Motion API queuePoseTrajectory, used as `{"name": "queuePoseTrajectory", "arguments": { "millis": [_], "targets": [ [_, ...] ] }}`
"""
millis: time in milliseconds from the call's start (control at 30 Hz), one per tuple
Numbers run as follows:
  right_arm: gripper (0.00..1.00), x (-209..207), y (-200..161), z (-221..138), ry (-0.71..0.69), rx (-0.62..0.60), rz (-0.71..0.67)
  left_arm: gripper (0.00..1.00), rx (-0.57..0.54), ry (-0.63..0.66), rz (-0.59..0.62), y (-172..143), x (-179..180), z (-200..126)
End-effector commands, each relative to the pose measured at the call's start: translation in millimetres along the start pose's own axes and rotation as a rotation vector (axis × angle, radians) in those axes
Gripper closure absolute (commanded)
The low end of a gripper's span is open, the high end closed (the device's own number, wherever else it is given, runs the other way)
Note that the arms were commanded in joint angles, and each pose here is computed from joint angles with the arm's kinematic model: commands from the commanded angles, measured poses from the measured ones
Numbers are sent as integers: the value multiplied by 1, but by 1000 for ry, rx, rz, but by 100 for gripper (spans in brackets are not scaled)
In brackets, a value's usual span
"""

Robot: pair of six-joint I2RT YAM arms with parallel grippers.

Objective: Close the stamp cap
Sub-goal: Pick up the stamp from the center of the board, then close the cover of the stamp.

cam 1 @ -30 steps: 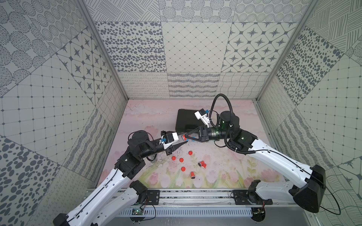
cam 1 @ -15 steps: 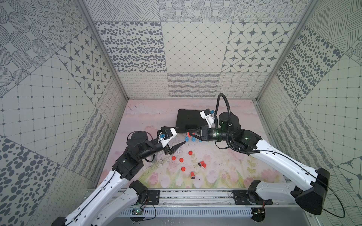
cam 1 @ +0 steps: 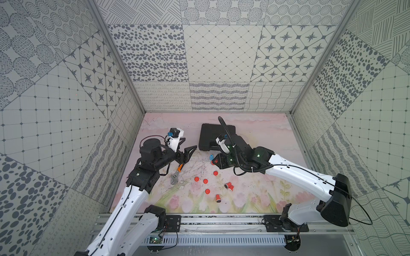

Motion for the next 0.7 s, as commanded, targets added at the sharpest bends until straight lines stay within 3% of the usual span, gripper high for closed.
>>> {"name": "queuePoseTrajectory", "arguments": {
  "millis": [0,267,667],
  "targets": [
    [92,-8,4,12,-75,-32,-58,23,30,29,-149,-8,9,1],
    [91,-30,-14,59,-175,23,-86,23,108,148,-171,-28,23,-4],
    [91,-62,-35,106,-253,69,-51,22,102,203,-157,-31,26,-12]
  ]
}}
Point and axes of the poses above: each gripper's point midway between its finger pads, its own z axis out along the fingers, its own x axis along the line the jaws close on, y = z × x, the point moved 3 cm from there along -z, back along the fingers, and after that the axes turned 8 degrees about z, right-handed, at the moved point
